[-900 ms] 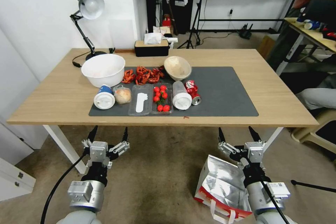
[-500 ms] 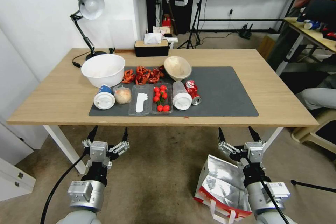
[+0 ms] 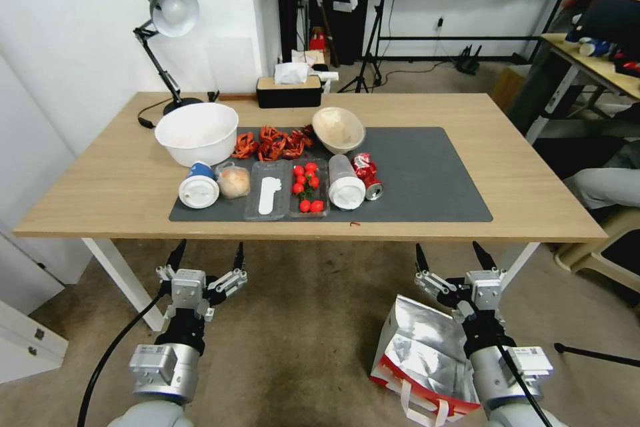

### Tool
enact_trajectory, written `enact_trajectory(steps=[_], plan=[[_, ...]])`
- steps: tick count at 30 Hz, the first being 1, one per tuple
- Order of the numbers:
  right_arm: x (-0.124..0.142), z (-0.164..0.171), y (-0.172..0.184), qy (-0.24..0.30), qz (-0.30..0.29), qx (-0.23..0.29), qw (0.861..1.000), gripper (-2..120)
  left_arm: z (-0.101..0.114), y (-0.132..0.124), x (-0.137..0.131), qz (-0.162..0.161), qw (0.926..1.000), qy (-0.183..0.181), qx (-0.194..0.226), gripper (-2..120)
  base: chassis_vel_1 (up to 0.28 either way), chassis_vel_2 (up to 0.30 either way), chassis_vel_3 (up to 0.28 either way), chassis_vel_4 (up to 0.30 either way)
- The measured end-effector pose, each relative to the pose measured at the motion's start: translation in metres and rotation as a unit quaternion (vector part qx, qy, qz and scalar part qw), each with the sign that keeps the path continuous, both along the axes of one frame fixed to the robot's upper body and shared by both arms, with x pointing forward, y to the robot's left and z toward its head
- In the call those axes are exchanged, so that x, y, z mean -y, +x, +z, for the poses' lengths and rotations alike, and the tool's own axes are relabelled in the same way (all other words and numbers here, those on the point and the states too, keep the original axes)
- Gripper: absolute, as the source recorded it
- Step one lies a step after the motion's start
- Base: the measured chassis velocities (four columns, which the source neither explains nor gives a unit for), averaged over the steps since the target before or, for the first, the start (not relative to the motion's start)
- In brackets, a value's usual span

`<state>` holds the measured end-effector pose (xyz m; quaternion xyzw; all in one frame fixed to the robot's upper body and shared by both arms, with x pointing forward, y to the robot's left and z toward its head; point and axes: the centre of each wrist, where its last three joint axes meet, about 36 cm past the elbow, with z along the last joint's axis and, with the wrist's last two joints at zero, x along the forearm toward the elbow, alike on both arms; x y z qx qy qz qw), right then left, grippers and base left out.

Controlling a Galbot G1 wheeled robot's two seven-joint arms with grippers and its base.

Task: Pick up the food delivery bag from the floor and place it on the table.

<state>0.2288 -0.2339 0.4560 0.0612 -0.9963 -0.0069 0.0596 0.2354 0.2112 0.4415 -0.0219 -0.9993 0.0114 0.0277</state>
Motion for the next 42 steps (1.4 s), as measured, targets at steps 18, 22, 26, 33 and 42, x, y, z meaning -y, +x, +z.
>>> enact_trajectory(steps=[18, 22, 26, 33, 42], plan=[[0.005, 0.007, 0.002, 0.016, 0.004, 0.016, 1.000, 100, 0.002, 0.002, 0.019, -0.014, 0.9947, -0.099, 0.022, 100, 0.000, 0.000, 0.000, 0.000], [0.005, 0.008, 0.002, 0.014, 0.001, 0.019, 1.000, 100, 0.001, 0.002, 0.019, -0.014, 0.9944, -0.100, 0.029, 100, 0.000, 0.000, 0.000, 0.000], [0.005, 0.008, 0.001, 0.013, -0.001, 0.020, 1.000, 100, 0.000, 0.002, 0.019, -0.011, 0.9941, -0.102, 0.035, 100, 0.000, 0.000, 0.000, 0.000], [0.005, 0.008, 0.002, 0.011, -0.004, 0.020, 1.000, 100, -0.002, 0.003, 0.018, 0.000, 0.9935, -0.109, 0.034, 100, 0.000, 0.000, 0.000, 0.000], [0.005, 0.005, 0.002, 0.006, -0.007, 0.019, 1.000, 100, -0.005, 0.004, 0.018, 0.005, 0.9926, -0.116, 0.034, 100, 0.000, 0.000, 0.000, 0.000]])
